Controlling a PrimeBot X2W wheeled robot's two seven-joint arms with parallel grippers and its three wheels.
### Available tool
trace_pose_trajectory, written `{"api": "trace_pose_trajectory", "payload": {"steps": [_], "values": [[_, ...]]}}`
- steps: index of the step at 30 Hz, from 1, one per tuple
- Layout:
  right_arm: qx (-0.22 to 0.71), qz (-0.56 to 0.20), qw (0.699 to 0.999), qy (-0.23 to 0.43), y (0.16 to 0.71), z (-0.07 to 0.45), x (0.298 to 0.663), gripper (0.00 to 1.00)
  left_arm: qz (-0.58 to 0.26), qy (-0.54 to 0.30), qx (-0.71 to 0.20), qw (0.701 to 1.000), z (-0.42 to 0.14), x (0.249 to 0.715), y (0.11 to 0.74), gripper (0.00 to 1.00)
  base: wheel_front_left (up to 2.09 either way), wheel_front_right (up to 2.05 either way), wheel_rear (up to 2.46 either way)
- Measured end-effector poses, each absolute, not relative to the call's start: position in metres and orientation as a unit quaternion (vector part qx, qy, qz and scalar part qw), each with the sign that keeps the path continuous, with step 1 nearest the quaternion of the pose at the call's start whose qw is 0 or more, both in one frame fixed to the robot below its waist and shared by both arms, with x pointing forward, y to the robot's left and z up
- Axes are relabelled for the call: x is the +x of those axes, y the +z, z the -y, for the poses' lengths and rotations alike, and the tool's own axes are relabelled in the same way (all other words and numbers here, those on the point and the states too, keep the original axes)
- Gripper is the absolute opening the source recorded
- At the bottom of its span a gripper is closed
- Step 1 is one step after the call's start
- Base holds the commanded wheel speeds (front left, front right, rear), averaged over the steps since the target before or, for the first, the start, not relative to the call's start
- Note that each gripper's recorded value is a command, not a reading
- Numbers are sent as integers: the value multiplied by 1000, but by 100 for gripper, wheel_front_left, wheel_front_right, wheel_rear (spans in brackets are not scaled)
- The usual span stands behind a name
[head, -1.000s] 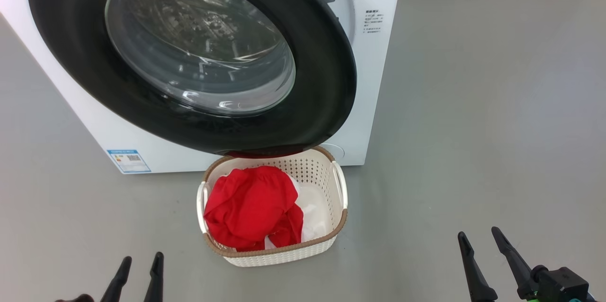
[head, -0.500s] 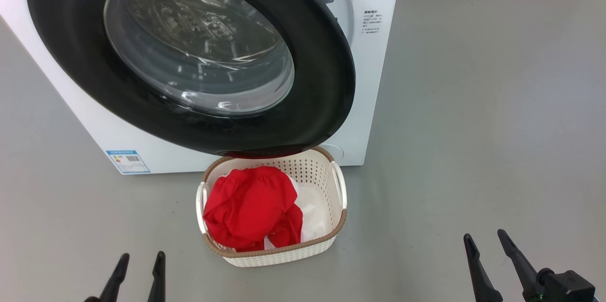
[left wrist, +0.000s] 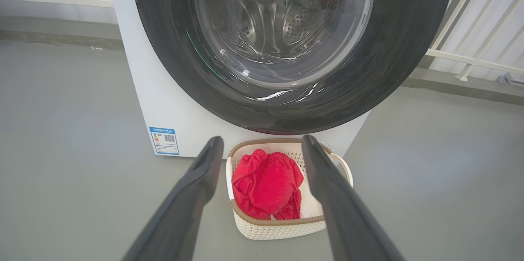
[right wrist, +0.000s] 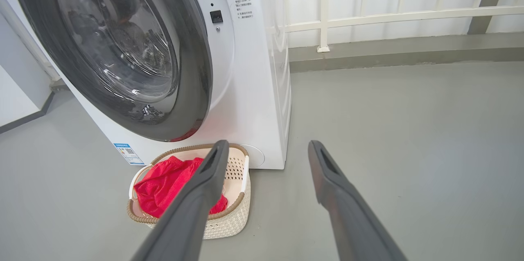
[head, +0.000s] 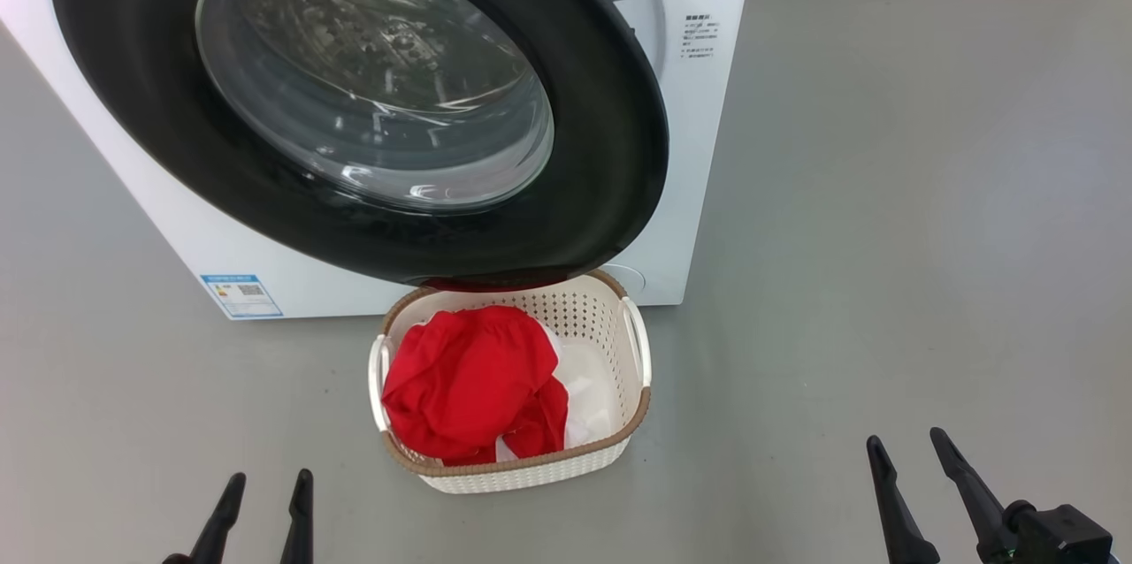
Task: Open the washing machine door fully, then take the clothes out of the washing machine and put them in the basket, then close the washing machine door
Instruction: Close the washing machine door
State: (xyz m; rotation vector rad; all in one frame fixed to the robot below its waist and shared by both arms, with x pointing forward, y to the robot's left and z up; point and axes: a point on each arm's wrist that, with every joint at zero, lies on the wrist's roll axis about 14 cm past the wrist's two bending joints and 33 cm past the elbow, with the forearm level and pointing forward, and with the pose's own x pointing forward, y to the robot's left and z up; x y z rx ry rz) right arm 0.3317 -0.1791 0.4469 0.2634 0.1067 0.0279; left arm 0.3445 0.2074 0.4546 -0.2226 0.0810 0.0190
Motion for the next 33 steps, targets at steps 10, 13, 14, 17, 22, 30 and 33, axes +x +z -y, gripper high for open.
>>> {"api": "trace_pose_trajectory", "payload": {"steps": [10,13,14,17,22,30,33], "values": [[135,-51,988,54,451,154,346,0,-41,13,-114,993,-206,342,454,100,0,0,0],[136,-33,987,79,462,140,362,0,-36,17,-113,993,-207,344,457,100,0,0,0],[136,-28,986,87,466,135,368,0,-34,18,-113,993,-208,344,458,100,0,0,0],[136,-14,984,112,476,120,384,0,-33,23,-116,992,-209,345,458,100,0,0,0],[140,9,980,141,491,99,410,0,-36,29,-116,992,-210,347,456,100,0,0,0],[141,25,975,169,500,79,443,0,-33,36,-113,992,-214,358,457,100,0,0,0],[141,26,974,174,500,75,454,0,-32,40,-113,992,-216,362,457,100,0,0,0]]}}
